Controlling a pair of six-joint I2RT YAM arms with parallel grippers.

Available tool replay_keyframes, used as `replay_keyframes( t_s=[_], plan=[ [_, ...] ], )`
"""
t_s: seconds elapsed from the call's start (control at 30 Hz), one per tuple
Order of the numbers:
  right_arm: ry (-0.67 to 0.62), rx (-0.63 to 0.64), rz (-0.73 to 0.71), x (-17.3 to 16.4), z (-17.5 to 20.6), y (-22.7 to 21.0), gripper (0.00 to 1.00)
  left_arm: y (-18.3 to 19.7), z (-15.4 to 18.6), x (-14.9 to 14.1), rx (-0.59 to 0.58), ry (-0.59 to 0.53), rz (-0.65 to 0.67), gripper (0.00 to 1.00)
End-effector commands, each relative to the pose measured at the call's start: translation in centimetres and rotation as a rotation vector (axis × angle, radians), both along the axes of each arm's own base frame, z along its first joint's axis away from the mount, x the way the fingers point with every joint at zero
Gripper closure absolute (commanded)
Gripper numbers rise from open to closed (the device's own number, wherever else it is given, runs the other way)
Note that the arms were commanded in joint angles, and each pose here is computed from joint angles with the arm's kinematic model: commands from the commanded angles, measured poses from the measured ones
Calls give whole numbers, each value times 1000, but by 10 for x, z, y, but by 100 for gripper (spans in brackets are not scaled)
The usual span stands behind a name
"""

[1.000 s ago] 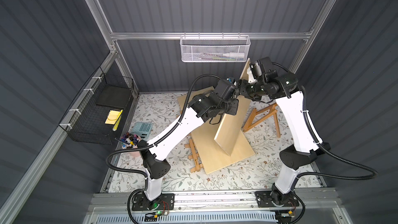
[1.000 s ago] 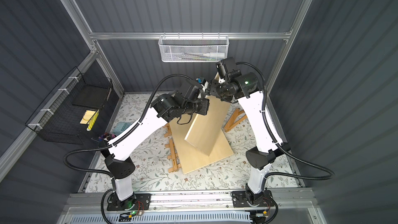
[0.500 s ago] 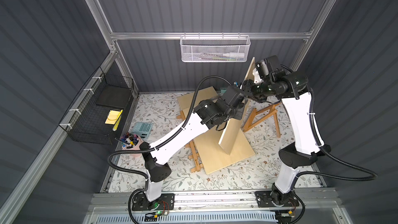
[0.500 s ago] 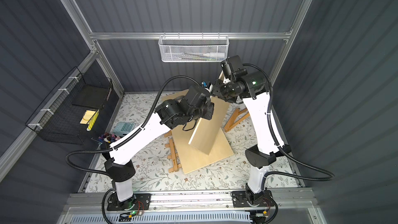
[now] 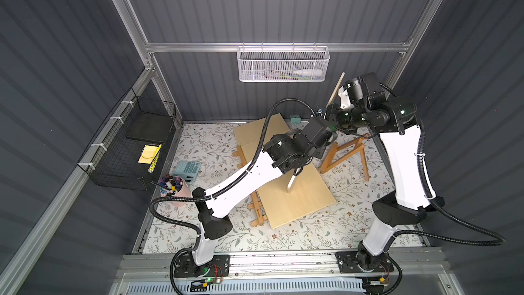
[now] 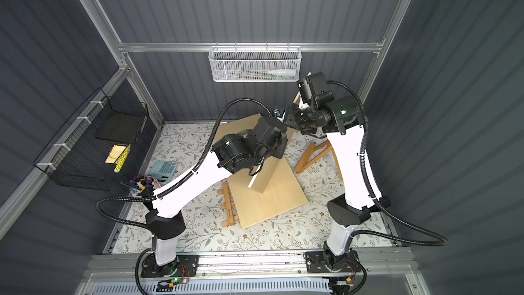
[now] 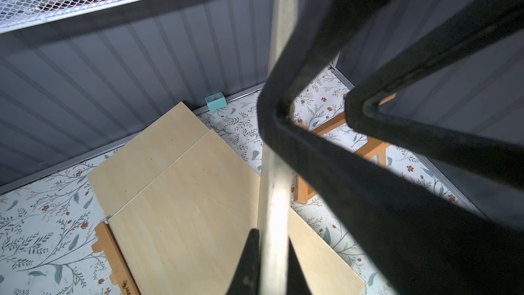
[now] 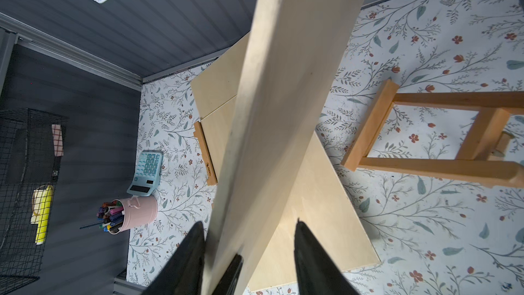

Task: Assemble the easel
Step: Place the drawing board on the easel.

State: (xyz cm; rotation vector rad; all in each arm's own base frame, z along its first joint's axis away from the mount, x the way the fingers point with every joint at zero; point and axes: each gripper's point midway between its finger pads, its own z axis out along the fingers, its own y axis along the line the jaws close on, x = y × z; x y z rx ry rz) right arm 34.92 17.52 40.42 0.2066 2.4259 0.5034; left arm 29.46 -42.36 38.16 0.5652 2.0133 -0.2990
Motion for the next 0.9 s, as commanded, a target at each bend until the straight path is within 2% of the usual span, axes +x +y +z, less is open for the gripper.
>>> replay_keyframes(
  t_s=[0.0,0.33,0.53,0.6,0.87],
  plan=[
    [246,-113,40,11,-92,46,50,-58,90,-49,-86,-335,-225,100],
    [256,-13,-36,22,-107,74,49,-79,78,-45,-126,-357,-242,100],
    [249,19,-34,32,-108,81,51,-74,83,-47,-166,-366,-228,100],
    [243,33,-34,33,-106,80,57,-71,87,-49,-182,-363,-229,100],
    [148,151,12,44,-79,84,95,-74,90,-59,-236,-337,-287,100]
  ],
)
